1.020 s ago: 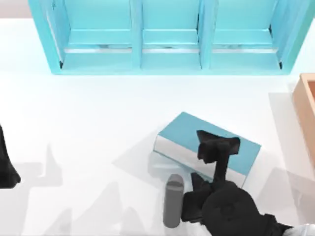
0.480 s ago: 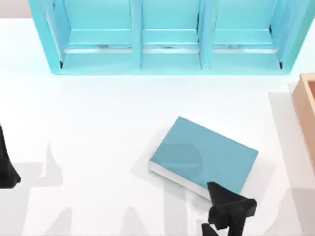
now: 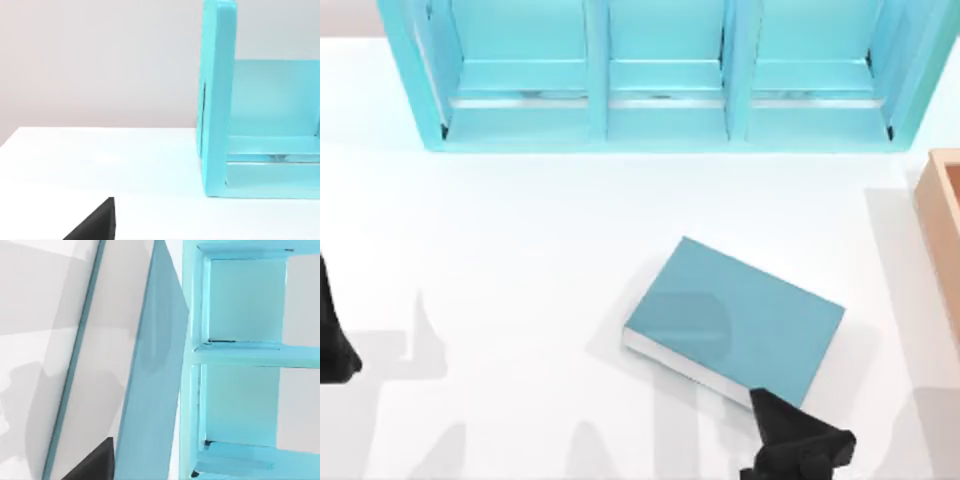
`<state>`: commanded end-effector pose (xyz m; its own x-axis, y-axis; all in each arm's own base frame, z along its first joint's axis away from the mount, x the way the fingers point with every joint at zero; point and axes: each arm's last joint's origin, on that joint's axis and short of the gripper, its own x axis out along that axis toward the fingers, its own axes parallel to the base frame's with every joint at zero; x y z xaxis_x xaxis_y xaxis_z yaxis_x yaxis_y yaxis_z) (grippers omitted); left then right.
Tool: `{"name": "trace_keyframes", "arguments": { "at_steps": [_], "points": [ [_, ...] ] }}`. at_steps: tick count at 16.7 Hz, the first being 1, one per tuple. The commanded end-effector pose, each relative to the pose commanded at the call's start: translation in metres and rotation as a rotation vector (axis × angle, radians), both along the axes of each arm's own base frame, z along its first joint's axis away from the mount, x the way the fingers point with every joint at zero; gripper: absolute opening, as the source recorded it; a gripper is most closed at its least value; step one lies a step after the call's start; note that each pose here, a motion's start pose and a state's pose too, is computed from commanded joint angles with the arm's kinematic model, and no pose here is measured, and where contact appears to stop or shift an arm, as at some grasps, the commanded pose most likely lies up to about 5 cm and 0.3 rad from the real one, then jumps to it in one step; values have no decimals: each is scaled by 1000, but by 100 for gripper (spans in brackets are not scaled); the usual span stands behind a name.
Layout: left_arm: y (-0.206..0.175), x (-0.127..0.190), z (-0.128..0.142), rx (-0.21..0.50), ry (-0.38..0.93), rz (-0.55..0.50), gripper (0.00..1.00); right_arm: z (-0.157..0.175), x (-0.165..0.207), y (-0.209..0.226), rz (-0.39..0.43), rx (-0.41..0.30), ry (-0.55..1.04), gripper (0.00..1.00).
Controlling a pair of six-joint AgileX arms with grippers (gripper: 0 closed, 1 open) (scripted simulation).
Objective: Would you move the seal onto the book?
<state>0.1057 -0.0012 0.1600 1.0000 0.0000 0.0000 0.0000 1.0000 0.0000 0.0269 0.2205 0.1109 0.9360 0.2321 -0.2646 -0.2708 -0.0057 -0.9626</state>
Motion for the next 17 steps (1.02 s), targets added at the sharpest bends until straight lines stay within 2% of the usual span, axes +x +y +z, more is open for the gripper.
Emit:
{"name": "trace_keyframes", "arguments": {
  "at_steps": [4,8,10,13,17],
  "points": [
    [0,0,0,0,0,0,100,7,11,9,-28,17,37,100],
    [0,0,0,0,0,0,100,28,59,29,-144,54,161,100],
    [0,0,0,0,0,0,100,41,97,31,-236,73,250,100],
    [0,0,0,0,0,0,100,60,165,15,-414,112,414,100],
    [0,0,0,0,0,0,100,82,252,-53,-723,212,674,100]
  ]
}}
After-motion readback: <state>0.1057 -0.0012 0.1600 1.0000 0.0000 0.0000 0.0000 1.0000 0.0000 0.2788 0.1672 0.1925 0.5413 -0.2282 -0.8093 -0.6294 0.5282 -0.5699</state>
